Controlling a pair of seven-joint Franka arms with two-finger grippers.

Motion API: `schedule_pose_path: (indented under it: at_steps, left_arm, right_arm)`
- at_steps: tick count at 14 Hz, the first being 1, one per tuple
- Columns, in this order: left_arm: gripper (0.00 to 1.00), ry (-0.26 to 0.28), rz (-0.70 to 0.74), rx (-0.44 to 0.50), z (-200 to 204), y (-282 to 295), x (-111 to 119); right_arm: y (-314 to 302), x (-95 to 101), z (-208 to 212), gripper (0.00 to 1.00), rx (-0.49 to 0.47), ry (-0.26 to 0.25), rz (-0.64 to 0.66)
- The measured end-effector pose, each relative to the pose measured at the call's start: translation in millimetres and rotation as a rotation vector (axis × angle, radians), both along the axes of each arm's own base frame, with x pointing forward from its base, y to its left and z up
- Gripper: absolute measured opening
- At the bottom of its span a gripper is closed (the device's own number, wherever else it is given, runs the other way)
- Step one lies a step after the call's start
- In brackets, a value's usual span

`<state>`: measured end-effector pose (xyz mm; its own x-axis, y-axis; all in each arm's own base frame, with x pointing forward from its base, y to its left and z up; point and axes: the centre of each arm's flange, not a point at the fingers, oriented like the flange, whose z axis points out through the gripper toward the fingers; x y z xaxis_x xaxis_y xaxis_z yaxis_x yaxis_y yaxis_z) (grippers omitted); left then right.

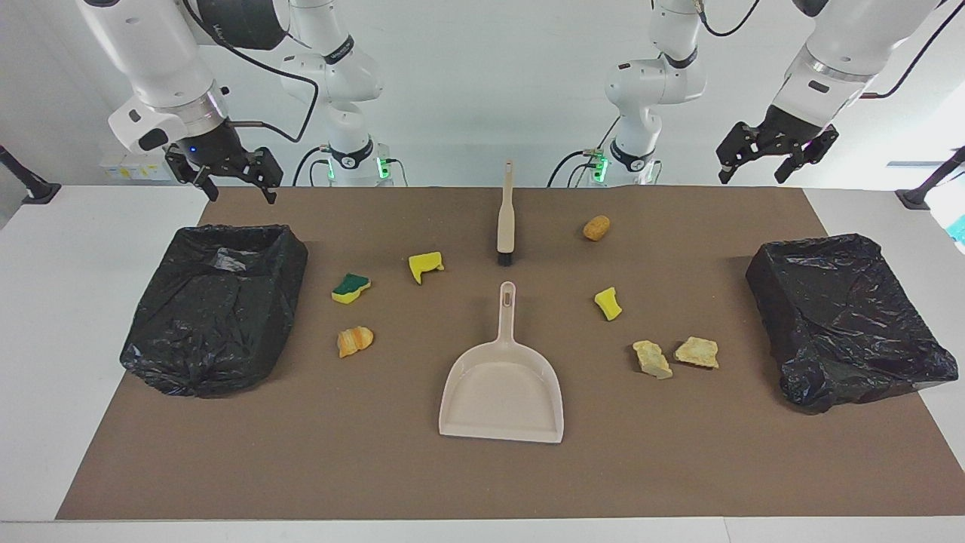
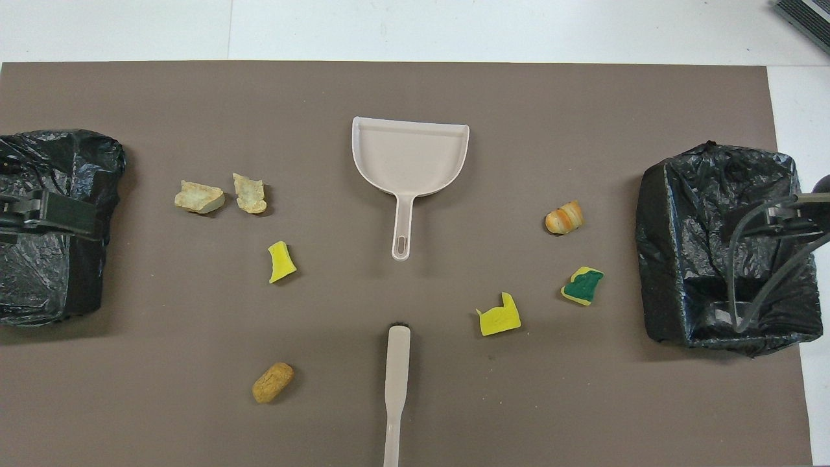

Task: Sweep and dump trash in bin

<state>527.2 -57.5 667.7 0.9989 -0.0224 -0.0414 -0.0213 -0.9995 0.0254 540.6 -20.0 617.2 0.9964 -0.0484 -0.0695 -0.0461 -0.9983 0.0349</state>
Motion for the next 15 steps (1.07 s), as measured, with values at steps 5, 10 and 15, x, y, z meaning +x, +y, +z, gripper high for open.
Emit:
schedule_pose_path:
  at_steps: [5, 10, 15]
  left_arm:
    - [1.0, 0.002, 0.002, 0.0, 0, 1, 0]
    - [1.0, 0.005, 0.016, 0.0, 0, 9, 0]
    - [1.0, 0.009, 0.023, 0.0, -1, 12, 0]
  right_arm:
    - [-2, -0.1, 0, 1.0, 0.0, 0.0, -0.004]
    - [11, 2.0, 1, 1.0, 0.008, -0.016, 0.019]
    - [37, 8.2, -27, 1.0, 0.009, -0.054, 0.068]
